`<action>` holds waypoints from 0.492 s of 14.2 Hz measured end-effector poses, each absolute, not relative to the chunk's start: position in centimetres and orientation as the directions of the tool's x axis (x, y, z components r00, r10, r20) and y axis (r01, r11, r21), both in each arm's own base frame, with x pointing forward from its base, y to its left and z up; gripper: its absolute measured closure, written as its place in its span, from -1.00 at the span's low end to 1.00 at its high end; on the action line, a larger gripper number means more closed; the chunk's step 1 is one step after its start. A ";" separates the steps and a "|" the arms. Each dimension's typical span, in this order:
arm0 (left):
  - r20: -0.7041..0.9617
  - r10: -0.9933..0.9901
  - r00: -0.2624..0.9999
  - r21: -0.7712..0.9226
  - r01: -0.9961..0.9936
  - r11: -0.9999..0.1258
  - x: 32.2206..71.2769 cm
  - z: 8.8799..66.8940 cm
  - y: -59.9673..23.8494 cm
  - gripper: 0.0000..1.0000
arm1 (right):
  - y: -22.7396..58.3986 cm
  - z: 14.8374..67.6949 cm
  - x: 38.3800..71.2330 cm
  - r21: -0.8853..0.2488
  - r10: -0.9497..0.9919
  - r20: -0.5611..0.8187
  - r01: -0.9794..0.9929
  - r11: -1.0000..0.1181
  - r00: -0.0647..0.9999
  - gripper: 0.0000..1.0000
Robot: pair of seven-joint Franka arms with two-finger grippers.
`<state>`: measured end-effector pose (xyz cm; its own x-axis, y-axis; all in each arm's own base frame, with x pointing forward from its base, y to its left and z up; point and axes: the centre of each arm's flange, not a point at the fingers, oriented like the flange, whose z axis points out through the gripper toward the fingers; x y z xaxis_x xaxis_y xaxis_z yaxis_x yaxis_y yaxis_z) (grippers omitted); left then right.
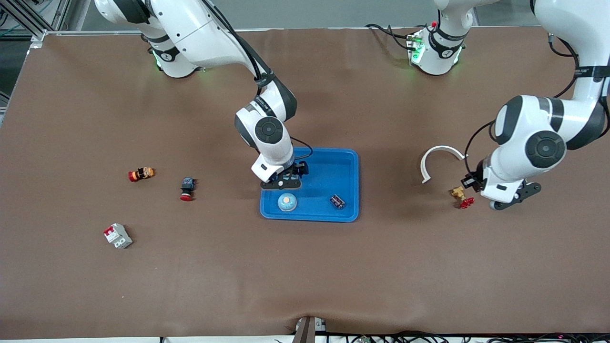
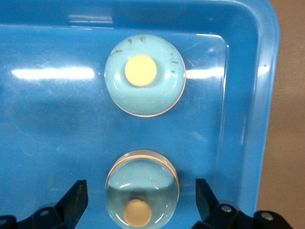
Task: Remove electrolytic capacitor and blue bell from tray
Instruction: 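Set the capacitor beside the red valve while the right gripper carries the bell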
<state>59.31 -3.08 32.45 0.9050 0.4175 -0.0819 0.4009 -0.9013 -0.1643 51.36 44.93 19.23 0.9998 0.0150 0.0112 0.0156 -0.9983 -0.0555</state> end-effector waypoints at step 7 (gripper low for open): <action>-0.028 0.357 0.934 -0.191 0.345 -0.919 58.5 25.9 3.0 0.37 | 45.4 18.0 50.9 -0.057 0.024 0.015 0.025 -0.998 1.000 -1.00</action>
